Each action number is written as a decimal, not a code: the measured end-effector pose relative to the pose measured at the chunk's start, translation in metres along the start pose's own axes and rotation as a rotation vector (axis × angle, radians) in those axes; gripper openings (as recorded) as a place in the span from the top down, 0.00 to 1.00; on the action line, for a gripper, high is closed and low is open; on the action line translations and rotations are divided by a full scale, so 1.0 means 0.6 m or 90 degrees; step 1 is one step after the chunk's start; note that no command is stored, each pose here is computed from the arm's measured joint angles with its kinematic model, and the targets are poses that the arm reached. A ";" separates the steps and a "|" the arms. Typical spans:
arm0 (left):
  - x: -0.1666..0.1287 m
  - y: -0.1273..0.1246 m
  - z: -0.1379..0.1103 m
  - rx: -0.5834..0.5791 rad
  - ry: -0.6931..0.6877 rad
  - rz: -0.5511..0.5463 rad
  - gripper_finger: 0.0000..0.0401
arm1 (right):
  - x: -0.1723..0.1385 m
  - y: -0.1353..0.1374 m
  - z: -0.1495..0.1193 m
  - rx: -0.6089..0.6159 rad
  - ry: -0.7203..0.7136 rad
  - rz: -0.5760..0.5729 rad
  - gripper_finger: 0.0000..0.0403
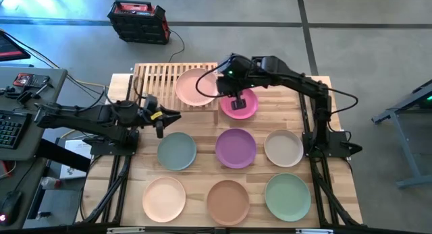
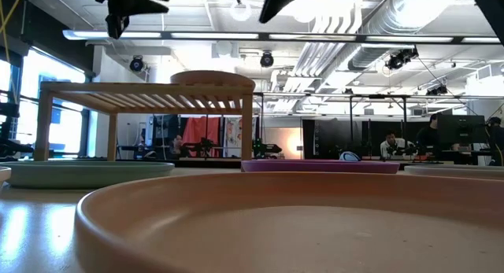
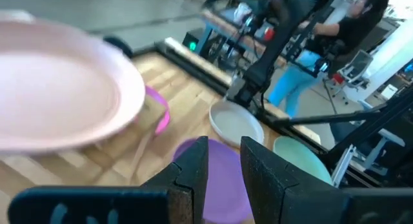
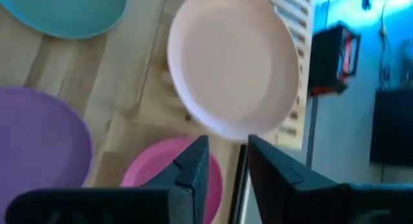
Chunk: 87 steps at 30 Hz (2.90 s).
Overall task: Place and stack plates onto a shelf
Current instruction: Stack the violet plate on top of the light orange plate on the shelf
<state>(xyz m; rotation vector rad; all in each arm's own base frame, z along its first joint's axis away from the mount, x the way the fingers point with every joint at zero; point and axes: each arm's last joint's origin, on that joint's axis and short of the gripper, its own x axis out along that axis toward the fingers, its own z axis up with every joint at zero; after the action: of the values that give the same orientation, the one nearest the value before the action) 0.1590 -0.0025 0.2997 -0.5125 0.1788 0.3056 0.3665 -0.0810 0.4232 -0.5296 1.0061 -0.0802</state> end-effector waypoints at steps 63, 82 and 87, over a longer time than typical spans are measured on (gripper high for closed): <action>0.256 -0.012 -0.210 -0.347 0.212 0.107 0.80 | -0.092 0.195 0.048 0.361 0.075 0.097 0.79; 0.321 -0.040 -0.201 -0.312 0.293 0.096 0.80 | -0.092 0.196 0.048 0.365 0.075 0.097 0.79; 0.325 -0.033 -0.185 -0.265 0.339 0.173 0.80 | -0.092 0.196 0.048 0.378 0.076 0.096 0.79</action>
<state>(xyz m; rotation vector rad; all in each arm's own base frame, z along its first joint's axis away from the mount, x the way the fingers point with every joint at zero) 0.3383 -0.0277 0.1659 -0.9819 0.7159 0.4711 0.3393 0.0491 0.4249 0.0944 1.0757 -0.2688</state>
